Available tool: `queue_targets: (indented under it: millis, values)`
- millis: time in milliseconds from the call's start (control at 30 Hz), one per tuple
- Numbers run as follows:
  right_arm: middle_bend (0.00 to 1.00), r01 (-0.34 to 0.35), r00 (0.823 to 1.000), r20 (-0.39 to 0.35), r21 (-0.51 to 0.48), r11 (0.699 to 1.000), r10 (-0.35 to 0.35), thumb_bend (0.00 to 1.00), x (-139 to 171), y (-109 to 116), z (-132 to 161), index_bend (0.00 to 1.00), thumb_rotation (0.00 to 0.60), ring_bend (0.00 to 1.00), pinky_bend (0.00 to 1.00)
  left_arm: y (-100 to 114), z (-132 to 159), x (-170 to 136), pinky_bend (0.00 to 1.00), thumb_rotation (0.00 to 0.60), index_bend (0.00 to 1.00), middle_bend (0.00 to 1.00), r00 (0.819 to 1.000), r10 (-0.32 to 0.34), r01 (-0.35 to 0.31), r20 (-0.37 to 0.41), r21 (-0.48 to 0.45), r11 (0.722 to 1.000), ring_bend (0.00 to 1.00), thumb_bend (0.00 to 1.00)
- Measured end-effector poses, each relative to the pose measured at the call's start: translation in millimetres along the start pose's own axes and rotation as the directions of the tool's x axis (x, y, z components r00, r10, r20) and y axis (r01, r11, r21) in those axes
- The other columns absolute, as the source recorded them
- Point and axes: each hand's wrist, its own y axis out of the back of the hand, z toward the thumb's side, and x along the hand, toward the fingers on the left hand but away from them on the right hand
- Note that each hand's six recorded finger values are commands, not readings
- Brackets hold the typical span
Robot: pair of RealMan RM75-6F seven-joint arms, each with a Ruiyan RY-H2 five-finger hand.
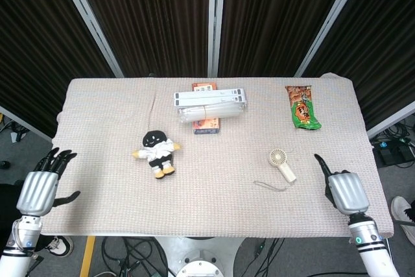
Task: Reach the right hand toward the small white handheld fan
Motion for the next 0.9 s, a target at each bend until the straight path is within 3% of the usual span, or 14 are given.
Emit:
queue_targets:
  millis: [233,500,900]
  values:
    - [0.72,-0.108,0.994,-0.021,0.073,0.991,0.109,1.0,-16,-24,32,0.0,0.6,0.69,0.6,-1,-4,0,0.21,0.6,0.16,0.14,1.0,-0.005,0.005,-0.01,0.003,1.0,0.05,0.08]
    - [0.72,-0.203,0.979,0.023,0.099,0.974,0.202,1.0,-25,-49,51,0.0,0.6,0.69,0.6,-3,-9,0,0.21,0.6,0.16,0.14,1.0,-0.013,0.013,-0.019,0.005,1.0,0.05,0.08]
    - [0.72,-0.233,0.972,0.056,0.107,0.967,0.228,1.0,-30,-56,56,0.0,0.6,0.69,0.6,-6,-13,0,0.21,0.6,0.16,0.14,1.0,-0.021,0.021,-0.018,0.001,1.0,0.05,0.08]
